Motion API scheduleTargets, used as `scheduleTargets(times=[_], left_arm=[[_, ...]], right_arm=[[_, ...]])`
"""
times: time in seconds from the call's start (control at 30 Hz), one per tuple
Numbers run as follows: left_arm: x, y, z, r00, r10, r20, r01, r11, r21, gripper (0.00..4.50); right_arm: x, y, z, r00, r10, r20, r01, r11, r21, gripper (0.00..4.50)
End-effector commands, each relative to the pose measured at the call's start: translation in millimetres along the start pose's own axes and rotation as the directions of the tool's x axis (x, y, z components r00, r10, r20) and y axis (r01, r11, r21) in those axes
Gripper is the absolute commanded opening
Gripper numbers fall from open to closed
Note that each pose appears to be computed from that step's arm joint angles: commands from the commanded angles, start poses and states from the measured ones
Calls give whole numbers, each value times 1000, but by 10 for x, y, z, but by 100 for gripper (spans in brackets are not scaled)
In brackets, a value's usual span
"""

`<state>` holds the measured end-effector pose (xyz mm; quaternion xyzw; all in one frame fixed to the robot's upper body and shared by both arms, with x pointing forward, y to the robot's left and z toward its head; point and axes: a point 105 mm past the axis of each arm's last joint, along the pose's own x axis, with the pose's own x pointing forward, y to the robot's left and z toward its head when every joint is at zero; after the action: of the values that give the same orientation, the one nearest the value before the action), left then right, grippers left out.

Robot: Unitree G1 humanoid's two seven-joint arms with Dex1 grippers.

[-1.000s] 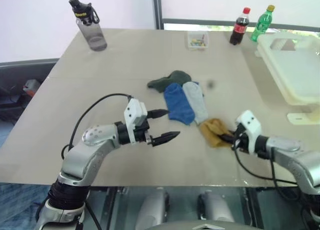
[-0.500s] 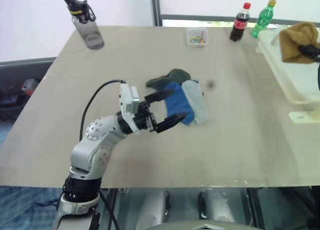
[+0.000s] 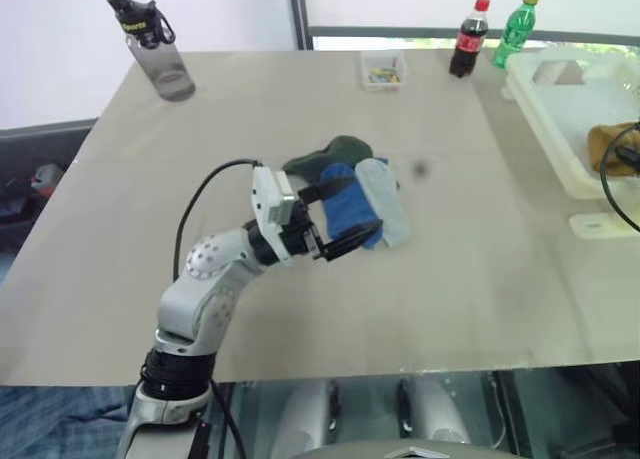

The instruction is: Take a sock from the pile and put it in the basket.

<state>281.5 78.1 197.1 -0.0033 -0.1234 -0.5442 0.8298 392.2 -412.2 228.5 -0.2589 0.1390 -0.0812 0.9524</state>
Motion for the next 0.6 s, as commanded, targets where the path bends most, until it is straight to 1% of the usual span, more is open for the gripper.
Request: scheduleTargets(times=[0.03,0.13,0.17,0.2,0.23,0.27,0.3,0.33,0.37,0.4,0.43,0.47,0.5,0.53,0.6], left_arm=[[7,-25,54,1000,14,-1,-14,999,31,450],[-22,5,21,998,55,-30,-54,998,33,450],[-46,26,9,996,80,-46,-78,996,41,450],[-84,49,0,993,106,-59,-103,993,49,450],[-139,73,-20,987,140,-84,-135,989,64,450],[-203,96,-38,979,173,-109,-166,984,70,450],[-262,107,-46,972,198,-124,-190,979,72,450],[-335,117,-52,965,223,-141,-214,974,75,450],[-400,122,-58,957,246,-157,-236,969,76,450],[-477,128,-68,945,274,-179,-265,961,74,450],[-546,131,-79,932,302,-201,-293,953,71,450],[-587,127,-83,923,319,-214,-311,948,69,450],[-668,115,-84,912,340,-229,-332,940,71,450],[-759,100,-88,900,363,-242,-356,932,75,450],[-909,64,-100,878,398,-266,-391,917,79,450]], right_arm=[[-122,-246,228,997,-59,51,68,979,-194,437],[-159,-266,376,994,-45,99,68,969,-239,437],[-173,-220,504,988,-4,152,39,974,-224,437],[-186,-124,661,973,62,220,-24,985,-171,437],[-210,16,817,943,146,300,-117,987,-114,437],[-247,197,931,896,244,370,-233,970,-76,437],[-303,389,997,842,335,423,-339,938,-67,437],[-397,658,1029,760,438,480,-462,884,-75,437],[-509,890,1016,683,513,520,-557,826,-83,437],[-641,1147,912,607,596,525,-657,749,-91,437],[-764,1361,804,550,655,517,-724,683,-94,437],[-856,1480,731,522,686,507,-759,645,-91,437],[-970,1656,583,481,732,482,-806,586,-86,437],[-1068,1795,459,455,754,473,-837,543,-61,437],[-1235,1959,291,416,779,469,-878,478,-16,437]])
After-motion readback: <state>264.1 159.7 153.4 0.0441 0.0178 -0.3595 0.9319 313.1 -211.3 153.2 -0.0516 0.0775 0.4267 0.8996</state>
